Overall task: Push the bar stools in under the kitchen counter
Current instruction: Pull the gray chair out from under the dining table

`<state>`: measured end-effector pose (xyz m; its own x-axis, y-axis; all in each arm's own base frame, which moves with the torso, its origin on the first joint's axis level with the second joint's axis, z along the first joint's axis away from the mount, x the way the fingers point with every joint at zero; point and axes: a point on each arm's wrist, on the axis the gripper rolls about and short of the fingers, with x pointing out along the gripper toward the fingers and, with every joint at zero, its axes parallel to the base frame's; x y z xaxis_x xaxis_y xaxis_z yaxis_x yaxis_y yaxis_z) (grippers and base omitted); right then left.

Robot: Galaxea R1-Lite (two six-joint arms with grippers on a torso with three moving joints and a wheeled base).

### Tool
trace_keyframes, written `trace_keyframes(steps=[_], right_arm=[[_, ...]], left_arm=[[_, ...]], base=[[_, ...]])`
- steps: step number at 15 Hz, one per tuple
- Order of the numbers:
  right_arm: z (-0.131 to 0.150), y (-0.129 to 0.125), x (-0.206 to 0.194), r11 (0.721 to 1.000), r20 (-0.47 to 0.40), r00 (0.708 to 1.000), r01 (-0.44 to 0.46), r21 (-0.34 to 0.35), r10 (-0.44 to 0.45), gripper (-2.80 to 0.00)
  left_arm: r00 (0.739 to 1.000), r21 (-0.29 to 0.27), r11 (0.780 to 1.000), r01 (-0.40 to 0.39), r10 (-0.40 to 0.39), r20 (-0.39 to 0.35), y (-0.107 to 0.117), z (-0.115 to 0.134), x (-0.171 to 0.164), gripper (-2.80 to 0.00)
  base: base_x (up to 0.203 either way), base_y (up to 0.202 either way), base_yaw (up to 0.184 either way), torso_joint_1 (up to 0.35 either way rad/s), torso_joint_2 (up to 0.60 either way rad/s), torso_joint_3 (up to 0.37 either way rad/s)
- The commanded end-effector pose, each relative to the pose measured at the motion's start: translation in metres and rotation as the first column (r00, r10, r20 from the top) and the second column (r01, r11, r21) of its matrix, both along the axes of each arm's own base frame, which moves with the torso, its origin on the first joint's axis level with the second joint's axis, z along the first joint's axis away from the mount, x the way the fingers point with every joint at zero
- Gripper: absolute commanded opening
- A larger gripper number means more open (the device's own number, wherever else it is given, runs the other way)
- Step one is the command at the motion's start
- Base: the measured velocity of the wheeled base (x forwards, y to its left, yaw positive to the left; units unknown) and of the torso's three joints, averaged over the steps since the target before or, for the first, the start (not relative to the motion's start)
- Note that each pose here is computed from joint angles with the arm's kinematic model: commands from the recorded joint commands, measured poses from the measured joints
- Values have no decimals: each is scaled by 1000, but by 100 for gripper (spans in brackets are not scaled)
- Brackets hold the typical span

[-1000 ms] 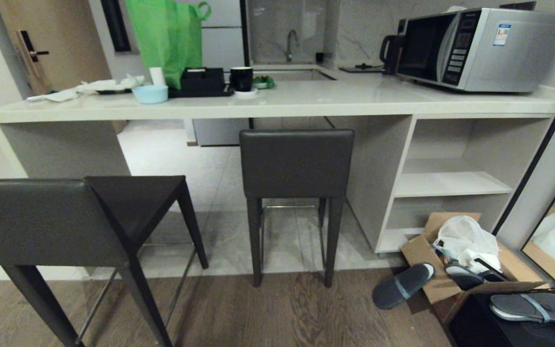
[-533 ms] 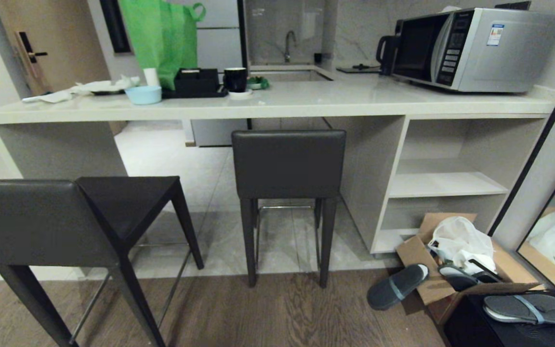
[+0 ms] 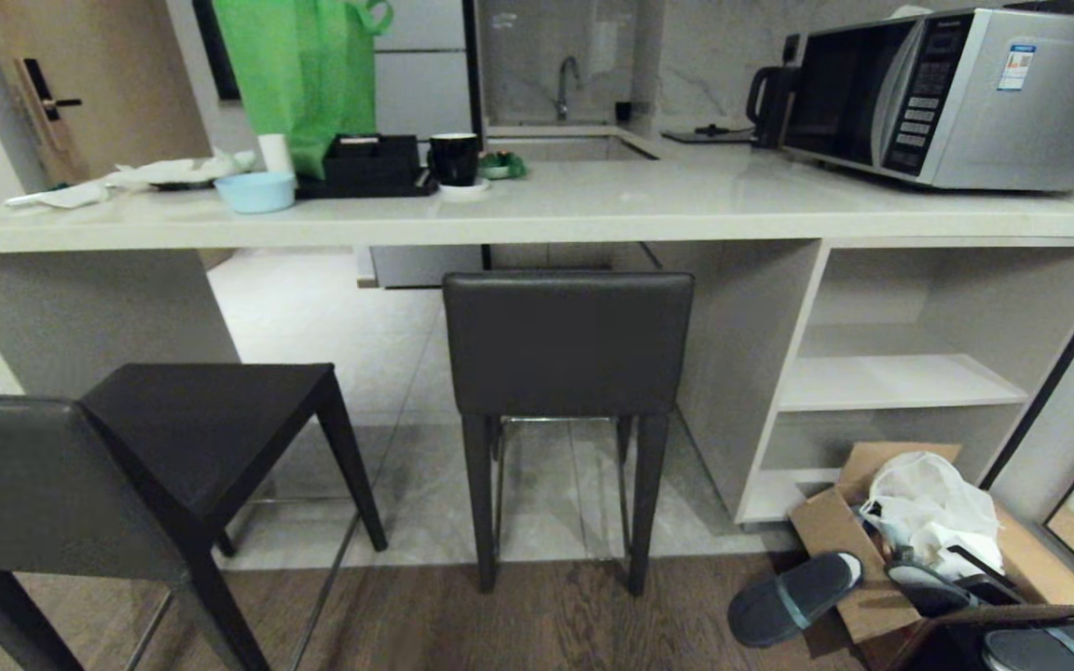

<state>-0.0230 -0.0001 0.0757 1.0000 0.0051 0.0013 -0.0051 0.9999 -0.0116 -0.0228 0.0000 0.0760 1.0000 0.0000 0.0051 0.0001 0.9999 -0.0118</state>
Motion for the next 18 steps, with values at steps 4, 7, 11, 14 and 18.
trace_keyframes(steps=[4,7,11,14,18], right_arm=[[0,0,0,1000,-1,1000,0,-1,0,-280],[0,0,0,1000,-1,1000,-1,-1,1,-280],[0,0,0,1000,-1,1000,-1,-1,1,-280],[0,0,0,1000,-1,1000,1,-1,-1,-280],[0,0,0,1000,-1,1000,0,-1,0,-280]], left_arm=[[1000,0,1000,0,0,-4,0,-1,0,-280],[1000,0,1000,0,0,-4,0,-1,0,-280],[1000,0,1000,0,0,-4,0,-1,0,-280],[1000,0,1000,0,0,-4,0,-1,0,-280],[1000,0,1000,0,0,-4,0,-1,0,-280]], base=[[193,0,1,2,3,2],[194,0,1,3,4,5],[194,0,1,2,0,2],[193,0,3,2,2,2],[195,0,1,3,1,2]])
